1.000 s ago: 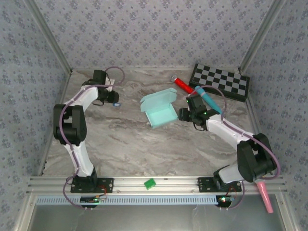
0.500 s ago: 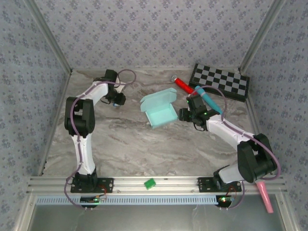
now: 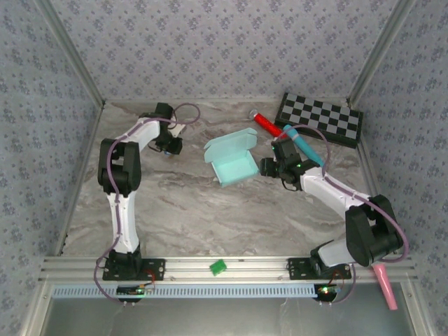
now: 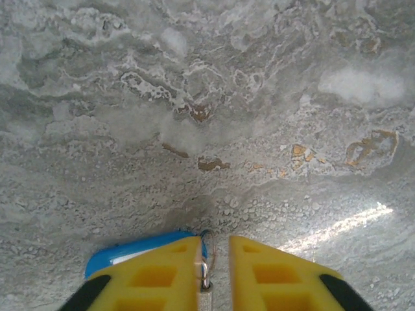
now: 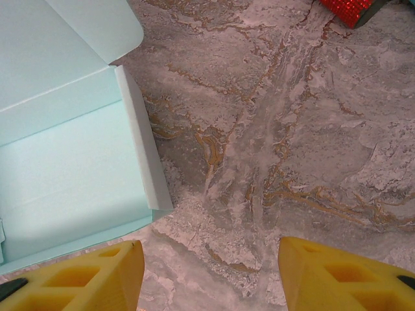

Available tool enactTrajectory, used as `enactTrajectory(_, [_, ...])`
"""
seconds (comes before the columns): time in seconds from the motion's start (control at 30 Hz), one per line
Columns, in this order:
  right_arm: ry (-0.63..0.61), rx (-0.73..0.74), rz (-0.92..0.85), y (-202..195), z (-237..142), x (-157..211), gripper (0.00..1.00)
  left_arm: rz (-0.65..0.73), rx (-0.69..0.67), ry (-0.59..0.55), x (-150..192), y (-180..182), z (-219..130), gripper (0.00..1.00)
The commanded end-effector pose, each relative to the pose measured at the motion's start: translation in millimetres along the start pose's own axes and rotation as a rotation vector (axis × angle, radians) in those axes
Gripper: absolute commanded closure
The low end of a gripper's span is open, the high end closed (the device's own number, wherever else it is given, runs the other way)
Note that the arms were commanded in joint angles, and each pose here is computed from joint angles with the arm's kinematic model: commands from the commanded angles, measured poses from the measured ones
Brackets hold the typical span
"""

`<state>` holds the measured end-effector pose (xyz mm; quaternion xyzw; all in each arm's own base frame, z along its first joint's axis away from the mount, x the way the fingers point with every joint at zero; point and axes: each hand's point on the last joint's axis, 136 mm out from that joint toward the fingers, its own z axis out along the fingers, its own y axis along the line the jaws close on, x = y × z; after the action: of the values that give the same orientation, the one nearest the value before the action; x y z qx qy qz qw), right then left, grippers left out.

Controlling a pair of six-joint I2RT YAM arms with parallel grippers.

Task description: Fold the paper box

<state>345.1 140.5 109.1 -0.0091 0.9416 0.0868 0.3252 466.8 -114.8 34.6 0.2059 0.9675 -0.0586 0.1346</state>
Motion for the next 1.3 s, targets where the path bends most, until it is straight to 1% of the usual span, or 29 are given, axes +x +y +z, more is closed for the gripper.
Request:
enactTrajectory(0.0, [0.015,0.007,0.013,-3,-5,5,0.41,0.014,0.021,0.009,-1,-5,0,0.89])
enactTrajectory(0.13, [0.014,0.005,0.013,-2,-5,4,0.41,0.011,0.008,-0.014,-5,-5,-7,0.97])
enactTrajectory(0.2, [0.017,0.008,0.014,-3,-4,5,0.41,0.0,-0.022,-0.032,-6,-1,-13,1.0])
enactTrajectory(0.33, [0.018,0.007,0.015,-3,-3,7,0.41,-0.061,-0.095,-0.078,-5,8,-34,1.0])
enactTrajectory(0.37, [0.017,0.008,0.015,-4,-3,6,0.41,-0.084,-0.108,-0.112,-9,9,-42,1.0])
enactTrajectory(0.53, [0.027,-0.02,0.021,0,3,9,0.41,-0.164,-0.125,-0.219,-5,-2,-79,1.0])
enactTrajectory(0.6, [0.053,-0.062,0.025,6,5,14,0.41,-0.189,-0.122,-0.254,-1,-11,-92,1.0])
enactTrajectory(0.73, [0.058,-0.075,0.037,4,14,9,0.43,-0.222,-0.101,-0.301,9,-33,-115,1.0])
enactTrajectory(0.8, [0.065,-0.056,0.044,-2,20,5,0.48,-0.222,-0.087,-0.324,16,-47,-126,1.0])
enactTrajectory(0.9, [0.073,-0.011,0.05,-11,31,1,0.61,-0.198,-0.044,-0.358,21,-71,-145,1.0])
enactTrajectory(1.03, [0.098,-0.009,0.044,-11,49,-4,0.68,-0.126,0.002,-0.397,27,-109,-168,1.0])
enactTrajectory(1.13, [0.119,-0.021,0.037,-5,60,-2,0.69,-0.096,0.026,-0.406,33,-127,-180,1.0])
enactTrajectory(1.27, [0.15,-0.038,0.025,2,74,4,0.69,-0.104,0.125,-0.429,38,-153,-188,1.0])
